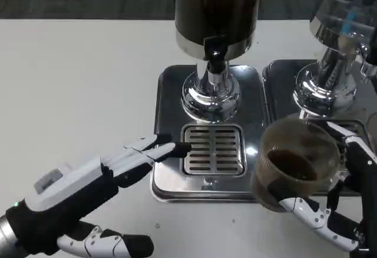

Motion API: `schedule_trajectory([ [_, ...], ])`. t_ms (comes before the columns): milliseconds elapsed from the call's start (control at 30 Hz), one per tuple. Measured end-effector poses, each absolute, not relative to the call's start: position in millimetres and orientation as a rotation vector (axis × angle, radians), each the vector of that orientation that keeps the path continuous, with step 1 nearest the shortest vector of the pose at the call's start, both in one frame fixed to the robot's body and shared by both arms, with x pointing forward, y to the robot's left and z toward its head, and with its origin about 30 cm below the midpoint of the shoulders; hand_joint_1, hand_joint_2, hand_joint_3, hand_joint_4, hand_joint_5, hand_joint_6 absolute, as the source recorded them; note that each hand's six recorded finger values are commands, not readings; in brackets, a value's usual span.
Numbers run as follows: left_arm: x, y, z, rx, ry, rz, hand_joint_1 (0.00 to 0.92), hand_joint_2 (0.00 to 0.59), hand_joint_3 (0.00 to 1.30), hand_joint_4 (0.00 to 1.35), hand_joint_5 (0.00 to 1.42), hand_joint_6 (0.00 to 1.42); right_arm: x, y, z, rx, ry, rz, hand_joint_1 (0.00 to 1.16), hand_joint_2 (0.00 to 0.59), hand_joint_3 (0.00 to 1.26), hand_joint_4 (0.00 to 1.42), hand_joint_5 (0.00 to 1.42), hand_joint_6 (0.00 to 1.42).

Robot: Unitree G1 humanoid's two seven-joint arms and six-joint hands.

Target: Grasp the cup under the faucet to collect the drink, then remove the cup.

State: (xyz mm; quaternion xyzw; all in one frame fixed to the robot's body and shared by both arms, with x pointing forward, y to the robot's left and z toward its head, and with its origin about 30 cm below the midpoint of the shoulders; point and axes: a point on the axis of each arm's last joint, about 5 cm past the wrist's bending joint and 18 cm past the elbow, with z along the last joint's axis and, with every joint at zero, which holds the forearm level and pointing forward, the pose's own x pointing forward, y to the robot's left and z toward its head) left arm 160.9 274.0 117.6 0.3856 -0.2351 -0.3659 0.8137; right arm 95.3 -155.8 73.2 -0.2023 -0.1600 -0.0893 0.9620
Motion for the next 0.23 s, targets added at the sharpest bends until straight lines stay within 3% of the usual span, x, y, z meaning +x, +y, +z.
schedule_trajectory([
  [233,160.7,273.9,117.6,0.822,-0.503,-0.778,0.000,0.103,0.07,0.00,0.00,0.02,95.7,-155.8,74.5,-0.410,-0.332,-0.182,0.73,0.205,0.72,0.80,0.95,1.26],
])
